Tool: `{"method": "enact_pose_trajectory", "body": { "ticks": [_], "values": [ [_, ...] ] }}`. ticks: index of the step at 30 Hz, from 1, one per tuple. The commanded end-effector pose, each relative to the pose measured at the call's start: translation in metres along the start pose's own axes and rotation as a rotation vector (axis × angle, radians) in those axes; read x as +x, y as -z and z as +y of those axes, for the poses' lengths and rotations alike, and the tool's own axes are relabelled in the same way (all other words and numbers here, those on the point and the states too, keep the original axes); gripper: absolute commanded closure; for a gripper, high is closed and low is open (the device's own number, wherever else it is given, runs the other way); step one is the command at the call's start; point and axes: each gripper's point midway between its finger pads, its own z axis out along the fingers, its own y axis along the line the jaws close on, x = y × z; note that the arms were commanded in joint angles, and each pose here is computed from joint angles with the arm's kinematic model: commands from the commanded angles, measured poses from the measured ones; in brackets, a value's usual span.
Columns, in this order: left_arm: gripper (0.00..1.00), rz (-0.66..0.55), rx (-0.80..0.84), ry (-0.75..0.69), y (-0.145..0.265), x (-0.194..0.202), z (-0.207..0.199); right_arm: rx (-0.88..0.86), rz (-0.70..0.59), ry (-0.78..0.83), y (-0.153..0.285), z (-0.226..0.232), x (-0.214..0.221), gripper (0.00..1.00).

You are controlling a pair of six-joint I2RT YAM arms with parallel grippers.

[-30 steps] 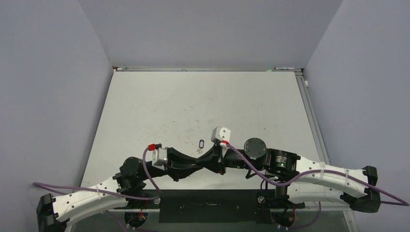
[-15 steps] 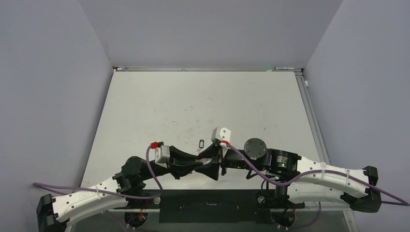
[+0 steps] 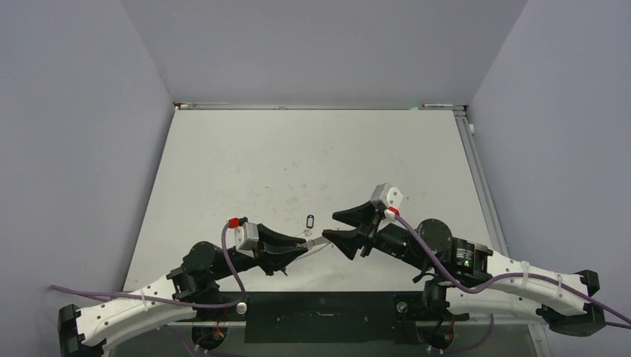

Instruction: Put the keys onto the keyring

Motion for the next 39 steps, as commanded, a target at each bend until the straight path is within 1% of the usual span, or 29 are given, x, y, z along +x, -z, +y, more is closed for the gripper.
{"method": "enact_pose_trajectory", "body": {
  "ticks": [1, 4, 6, 8, 11, 16, 21, 25, 30, 39],
  "values": [
    [1.0, -0.066, -0.028, -0.007, 0.0, -0.037, -0.002, 0.02, -0.059, 0.026, -0.001, -0.005, -0.007, 0.53],
    [1.0, -0.052, -0.036, 0.01, 0.0, -0.037, -0.001, -0.153, 0.003, 0.091, -0.008, 0.025, 0.006, 0.55],
    [1.0, -0.034, -0.04, 0.02, -0.002, -0.035, -0.001, -0.203, 0.066, 0.122, -0.016, 0.034, 0.017, 0.58],
    [1.0, -0.012, -0.042, 0.031, -0.004, -0.032, -0.001, -0.218, 0.137, 0.156, -0.027, 0.038, 0.031, 0.61],
    [1.0, 0.004, -0.045, 0.039, -0.005, -0.03, -0.001, -0.209, 0.175, 0.194, -0.036, 0.041, 0.038, 0.66],
    [1.0, 0.013, -0.047, 0.046, -0.005, -0.028, -0.001, -0.179, 0.18, 0.221, -0.043, 0.039, 0.041, 0.68],
    [1.0, 0.015, -0.042, 0.048, -0.005, -0.029, -0.002, -0.146, 0.191, 0.233, -0.044, 0.033, 0.043, 0.72],
    [1.0, 0.012, -0.039, 0.051, -0.004, -0.029, -0.002, -0.134, 0.177, 0.232, -0.041, 0.03, 0.04, 0.73],
    [1.0, 0.005, -0.028, 0.052, -0.004, -0.031, -0.005, -0.073, 0.166, 0.237, -0.039, 0.019, 0.037, 0.73],
    [1.0, 0.007, -0.024, 0.058, -0.005, -0.031, -0.006, -0.063, 0.218, 0.249, -0.047, 0.017, 0.052, 0.74]
  ]
}}
